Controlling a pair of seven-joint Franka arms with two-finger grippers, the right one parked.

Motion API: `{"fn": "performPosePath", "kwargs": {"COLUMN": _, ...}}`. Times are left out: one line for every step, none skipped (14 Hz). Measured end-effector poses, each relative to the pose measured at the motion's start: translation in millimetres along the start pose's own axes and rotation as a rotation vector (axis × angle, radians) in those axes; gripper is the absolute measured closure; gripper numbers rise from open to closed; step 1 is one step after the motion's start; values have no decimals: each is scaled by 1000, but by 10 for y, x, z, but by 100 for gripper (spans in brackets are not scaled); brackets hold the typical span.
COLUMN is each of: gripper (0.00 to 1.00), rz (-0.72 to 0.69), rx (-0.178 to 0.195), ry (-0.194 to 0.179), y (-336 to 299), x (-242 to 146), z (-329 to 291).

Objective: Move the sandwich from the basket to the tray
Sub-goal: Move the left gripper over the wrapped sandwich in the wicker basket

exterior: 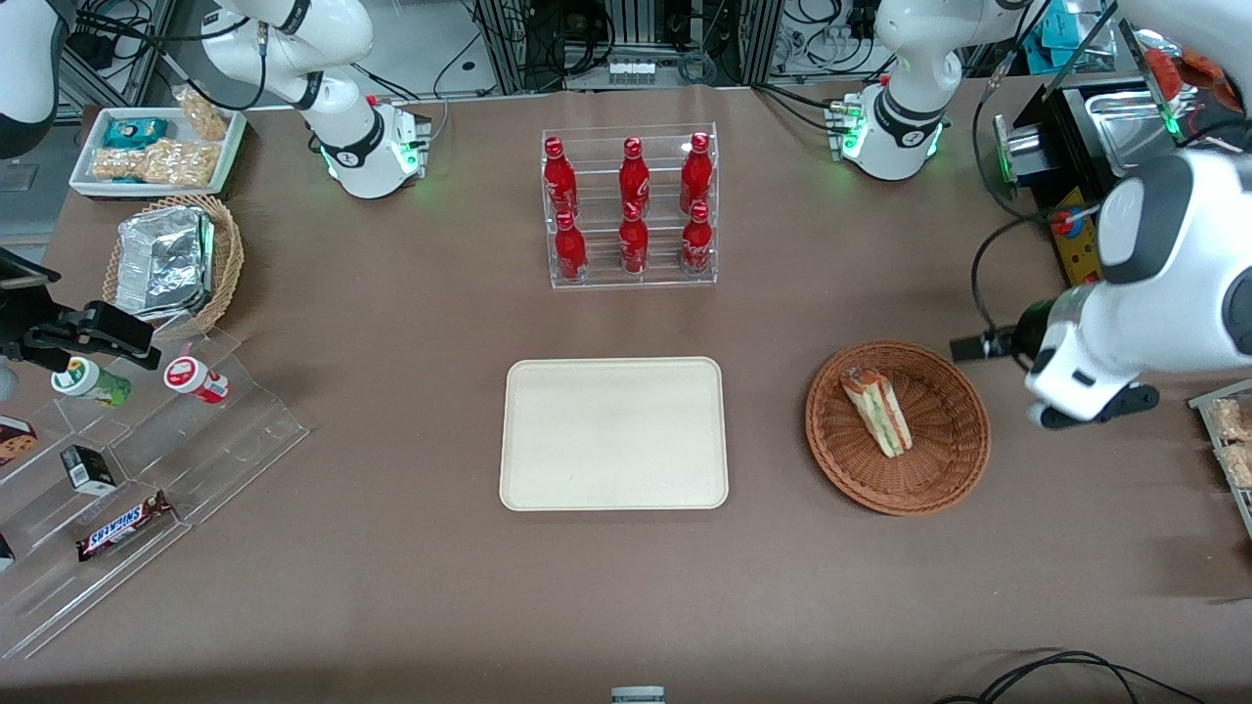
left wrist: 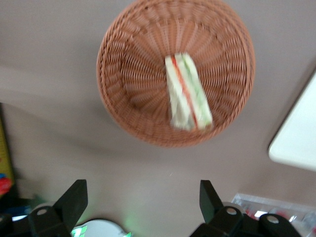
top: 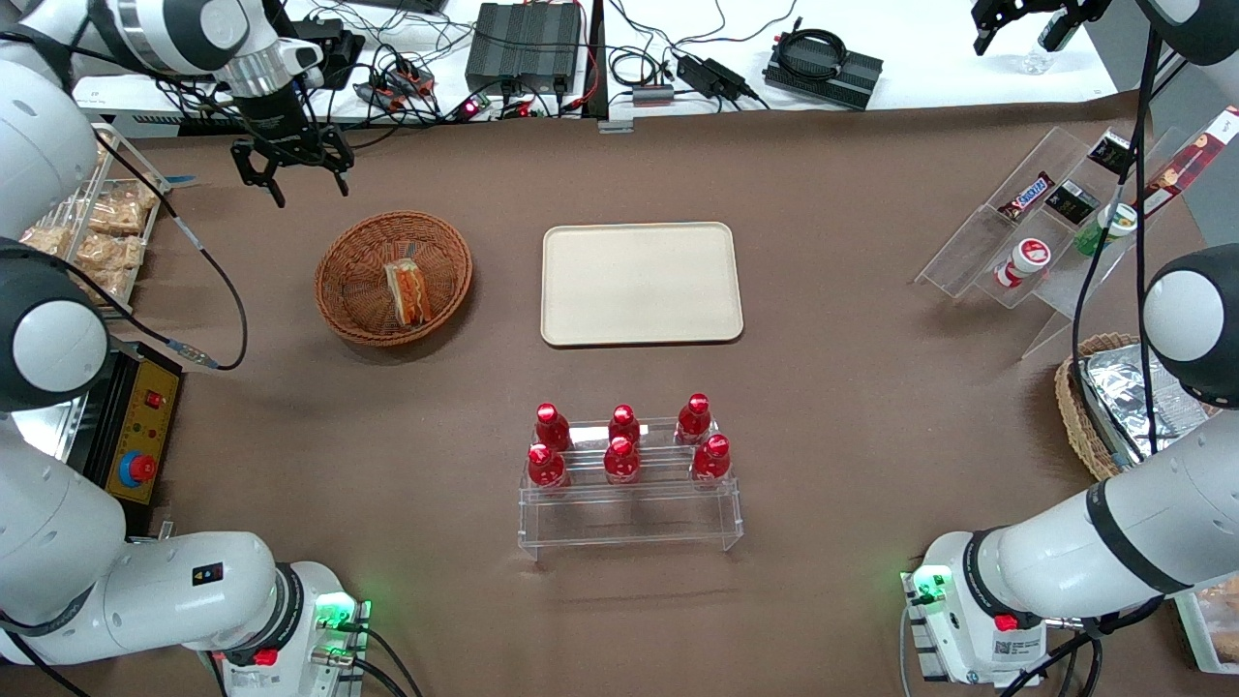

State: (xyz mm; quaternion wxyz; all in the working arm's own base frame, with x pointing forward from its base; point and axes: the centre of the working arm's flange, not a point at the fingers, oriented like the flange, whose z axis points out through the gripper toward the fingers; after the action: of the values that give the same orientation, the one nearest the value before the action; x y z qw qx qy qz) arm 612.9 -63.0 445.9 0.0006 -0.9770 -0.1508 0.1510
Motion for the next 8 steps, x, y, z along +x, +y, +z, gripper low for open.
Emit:
{"fn": "performPosePath", "kwargs": {"gripper": 0, "rz": -68, "rx": -9, "ry": -1, "y": 52, "x": 110, "z": 144}}
{"fn": "performPosePath", "kwargs": {"gripper": 0, "rz": -128, "rx": -21, "ry": -2, "y": 103, "x": 231, "z": 305}}
{"fn": "performPosePath", "kwargs": {"gripper": 0, "rz": -176, "rx": -35, "ry": 2, "y": 145, "x": 356, "z": 464}}
{"fn": "performPosePath", "kwargs": {"gripper": 0, "rz": -209, "rx": -45, "ry": 0, "y": 171, "x": 466, "z": 624}}
{"fn": "performPosePath", "kwargs": {"gripper": 0, "rz": -228, "rx": -48, "ry": -14, "y": 189, "x": 557, "z": 795}}
{"fn": "performPosePath", "kwargs": {"gripper": 0, "rz": -239, "rx": -48, "ry": -30, "y": 204, "x": 627, "z": 955}}
{"fn": "performPosePath", "kwargs": {"gripper": 0, "rz": -244, "rx": -50, "ry": -42, "y": 218, "x": 685, "z": 1087}}
{"fn": "performPosePath", "kwargs": {"gripper": 0, "rz": -248, "rx": -55, "ry": -48, "y": 239, "x": 731, "z": 1194}}
